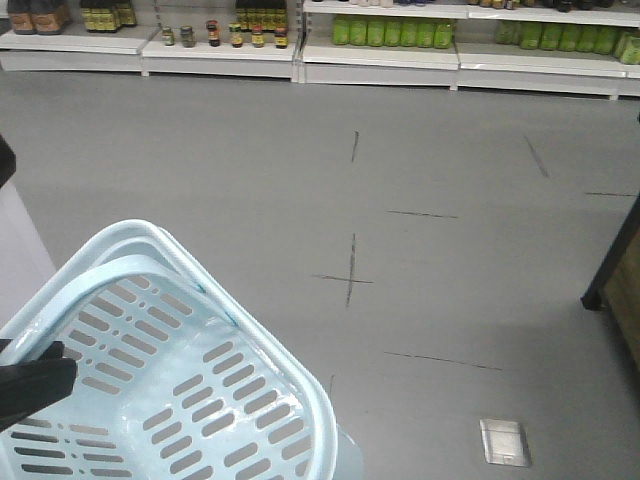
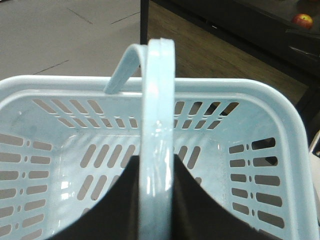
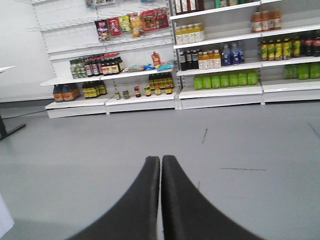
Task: Pick three apples into basket with both arms
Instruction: 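Turn the base away from the table carrying the basket, then drive the base across the floor holding the basket in the left gripper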
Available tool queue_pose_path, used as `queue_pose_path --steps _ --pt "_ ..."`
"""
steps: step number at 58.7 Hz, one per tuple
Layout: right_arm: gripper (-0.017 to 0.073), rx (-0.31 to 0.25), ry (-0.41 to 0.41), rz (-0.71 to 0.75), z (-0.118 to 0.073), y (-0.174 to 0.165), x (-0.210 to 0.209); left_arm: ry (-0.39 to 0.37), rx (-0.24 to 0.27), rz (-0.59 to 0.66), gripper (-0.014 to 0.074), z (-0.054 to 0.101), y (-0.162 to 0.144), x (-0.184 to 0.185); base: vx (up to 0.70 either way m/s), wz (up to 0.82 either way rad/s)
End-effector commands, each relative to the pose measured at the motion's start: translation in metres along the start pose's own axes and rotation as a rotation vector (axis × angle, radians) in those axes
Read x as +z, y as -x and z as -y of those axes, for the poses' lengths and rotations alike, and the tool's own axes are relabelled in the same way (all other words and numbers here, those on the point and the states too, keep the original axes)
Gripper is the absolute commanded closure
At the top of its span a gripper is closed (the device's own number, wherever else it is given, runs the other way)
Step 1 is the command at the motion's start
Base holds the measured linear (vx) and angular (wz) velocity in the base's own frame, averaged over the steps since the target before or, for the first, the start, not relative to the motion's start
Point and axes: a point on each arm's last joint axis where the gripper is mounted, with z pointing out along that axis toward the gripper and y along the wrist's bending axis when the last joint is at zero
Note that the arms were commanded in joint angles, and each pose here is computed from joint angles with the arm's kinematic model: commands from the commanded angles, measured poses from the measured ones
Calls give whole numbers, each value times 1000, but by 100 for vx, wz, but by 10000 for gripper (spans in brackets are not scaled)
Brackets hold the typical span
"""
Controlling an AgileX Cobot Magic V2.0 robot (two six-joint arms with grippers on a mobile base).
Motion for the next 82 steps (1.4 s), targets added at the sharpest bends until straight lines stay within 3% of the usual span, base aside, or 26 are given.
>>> queue_pose_path --steps 1,42,82 --pt "564 -19 14 71 -1 3 -1 8 -22 128 599 1 16 -6 11 40" --pt "564 -19 14 71 -1 3 -1 8 -22 128 599 1 16 -6 14 35" --pt "564 -19 14 71 -1 3 -1 8 -22 128 599 1 16 -6 18 -8"
